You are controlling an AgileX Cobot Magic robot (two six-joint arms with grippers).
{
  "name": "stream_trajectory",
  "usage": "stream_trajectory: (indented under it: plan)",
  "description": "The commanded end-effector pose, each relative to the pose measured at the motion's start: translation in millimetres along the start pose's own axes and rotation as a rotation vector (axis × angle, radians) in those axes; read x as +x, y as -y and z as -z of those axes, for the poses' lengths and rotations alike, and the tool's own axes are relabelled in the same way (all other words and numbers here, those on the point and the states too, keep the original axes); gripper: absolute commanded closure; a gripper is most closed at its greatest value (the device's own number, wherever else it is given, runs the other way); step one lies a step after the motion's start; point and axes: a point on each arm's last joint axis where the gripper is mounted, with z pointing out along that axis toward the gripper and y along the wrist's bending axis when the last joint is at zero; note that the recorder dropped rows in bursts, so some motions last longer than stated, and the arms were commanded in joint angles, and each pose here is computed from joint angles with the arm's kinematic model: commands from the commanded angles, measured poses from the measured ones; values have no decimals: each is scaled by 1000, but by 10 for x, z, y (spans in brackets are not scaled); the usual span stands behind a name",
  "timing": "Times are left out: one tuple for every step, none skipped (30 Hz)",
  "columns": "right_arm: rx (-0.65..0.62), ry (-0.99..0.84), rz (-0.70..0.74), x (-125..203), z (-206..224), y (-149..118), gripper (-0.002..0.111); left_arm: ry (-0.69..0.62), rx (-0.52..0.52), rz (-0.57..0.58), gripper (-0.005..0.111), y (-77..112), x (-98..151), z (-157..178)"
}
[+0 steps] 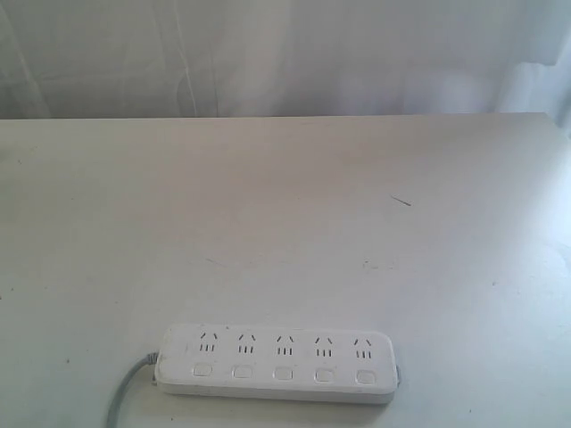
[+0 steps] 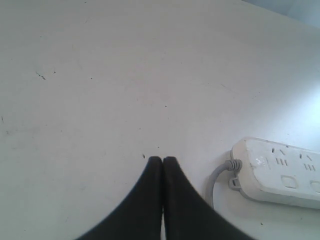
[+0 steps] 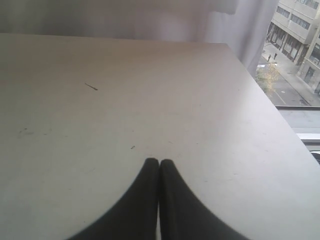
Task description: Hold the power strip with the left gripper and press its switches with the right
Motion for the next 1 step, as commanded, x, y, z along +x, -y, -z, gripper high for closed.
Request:
stream_trajectory:
  plan:
    - [8, 3, -5, 6, 1, 4, 108, -12, 0, 13, 107, -3, 18, -5]
